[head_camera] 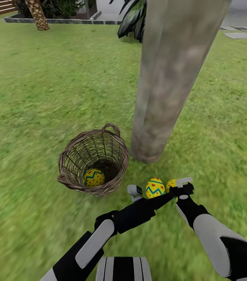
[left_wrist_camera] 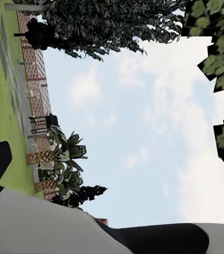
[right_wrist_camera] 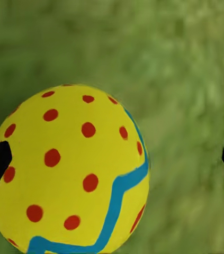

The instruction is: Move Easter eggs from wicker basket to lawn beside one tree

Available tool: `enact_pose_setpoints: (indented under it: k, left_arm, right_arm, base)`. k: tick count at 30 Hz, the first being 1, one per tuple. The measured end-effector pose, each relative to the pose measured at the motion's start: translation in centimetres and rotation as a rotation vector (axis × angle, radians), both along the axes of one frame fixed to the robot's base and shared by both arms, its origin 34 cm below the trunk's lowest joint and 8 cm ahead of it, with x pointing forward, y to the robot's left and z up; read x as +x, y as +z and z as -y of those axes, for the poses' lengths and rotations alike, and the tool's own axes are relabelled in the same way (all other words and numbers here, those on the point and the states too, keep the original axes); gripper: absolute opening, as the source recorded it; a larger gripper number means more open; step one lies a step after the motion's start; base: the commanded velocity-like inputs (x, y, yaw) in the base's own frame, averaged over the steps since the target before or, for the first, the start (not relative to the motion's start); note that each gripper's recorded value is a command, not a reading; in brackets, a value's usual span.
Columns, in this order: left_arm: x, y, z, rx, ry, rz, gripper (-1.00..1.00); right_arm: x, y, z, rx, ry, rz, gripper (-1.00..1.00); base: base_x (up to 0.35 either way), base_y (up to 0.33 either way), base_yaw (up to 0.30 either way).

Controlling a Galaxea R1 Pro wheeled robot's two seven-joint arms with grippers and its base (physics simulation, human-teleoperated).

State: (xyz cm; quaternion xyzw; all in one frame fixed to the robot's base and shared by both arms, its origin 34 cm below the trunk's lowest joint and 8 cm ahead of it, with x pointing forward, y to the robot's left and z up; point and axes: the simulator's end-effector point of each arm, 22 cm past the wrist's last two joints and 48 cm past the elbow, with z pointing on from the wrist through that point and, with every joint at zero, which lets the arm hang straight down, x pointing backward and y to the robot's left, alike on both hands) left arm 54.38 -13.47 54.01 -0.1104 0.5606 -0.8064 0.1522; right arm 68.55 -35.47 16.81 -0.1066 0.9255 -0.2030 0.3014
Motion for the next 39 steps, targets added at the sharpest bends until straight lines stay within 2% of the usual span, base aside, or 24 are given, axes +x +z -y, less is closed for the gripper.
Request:
enact_pose_setpoints:
  k: [3, 8, 10, 13, 14, 16, 18, 23, 25, 30, 32, 34, 36, 39]
  left_arm:
    - [0.0, 0.8, -0.1, -0.003, 0.001, 0.015, 1.0]
    - [-0.1, 2.0, -0.1, -0.007, 0.001, 0.039, 1.0]
    - [-0.3, 2.4, 0.0, -0.007, -0.002, 0.047, 1.0]
    - [-0.4, 3.0, 0.0, -0.008, -0.003, 0.059, 1.0]
    - [-0.4, 3.2, 0.0, -0.008, -0.003, 0.065, 1.0]
    - [-0.5, 3.9, 0.1, -0.01, -0.004, 0.079, 1.0]
    - [-0.5, 4.6, 0.1, -0.005, -0.002, 0.096, 1.0]
    - [-0.4, 6.9, -0.2, -0.016, 0.002, 0.147, 1.0]
    - [-0.5, 7.5, -0.2, -0.018, 0.002, 0.16, 1.0]
    - [-0.8, 8.4, -0.3, -0.015, -0.002, 0.183, 1.0]
    - [-0.9, 9.0, -0.4, -0.016, -0.003, 0.195, 1.0]
    - [-1.1, 9.6, -0.5, -0.019, -0.003, 0.207, 1.0]
    - [-1.2, 10.0, -0.5, -0.021, -0.004, 0.215, 1.0]
    - [-1.3, 10.6, -0.6, -0.023, -0.004, 0.225, 1.0]
  right_arm:
    - [1.6, 1.7, 0.2, -0.005, -0.003, 0.044, 1.0]
    - [2.6, 3.4, 0.3, -0.007, -0.002, 0.074, 1.0]
    - [2.4, 3.6, 0.4, -0.01, -0.007, 0.057, 1.0]
    - [1.1, 2.9, 0.4, 0.001, -0.014, -0.034, 1.0]
    - [-0.5, 1.4, -1.3, 0.092, 0.02, -0.139, 1.0]
    - [-1.4, 1.0, -2.6, 0.167, 0.039, -0.206, 1.0]
    - [-2.8, 0.9, -2.3, 0.256, 0.055, -0.292, 1.0]
    - [-4.7, 2.3, 0.2, 0.402, 0.093, -0.376, 1.0]
    - [-5.4, 3.0, 0.8, 0.45, 0.109, -0.394, 1.0]
    - [-6.5, 5.2, 0.5, 0.583, 0.171, -0.425, 1.0]
    - [-6.9, 6.3, 1.3, 0.617, 0.185, -0.431, 1.0]
    - [-7.4, 7.8, 3.3, 0.649, 0.189, -0.437, 1.0]
    - [-7.7, 9.1, 3.9, 0.693, 0.194, -0.433, 1.0]
    - [-7.4, 10.7, 3.5, 0.761, 0.203, -0.41, 1.0]
  base:
    - [0.0, 0.0, 0.0]
    - [0.0, 0.0, 0.0]
    - [0.0, 0.0, 0.0]
    - [0.0, 0.0, 0.0]
    - [0.0, 0.0, 0.0]
    - [0.0, 0.0, 0.0]
    - [0.0, 0.0, 0.0]
    - [0.0, 0.0, 0.0]
    - [0.0, 0.0, 0.0]
    - [0.0, 0.0, 0.0]
    - [0.0, 0.0, 0.0]
    - [0.0, 0.0, 0.0]
    - [0.0, 0.0, 0.0]
    - [0.0, 0.0, 0.0]
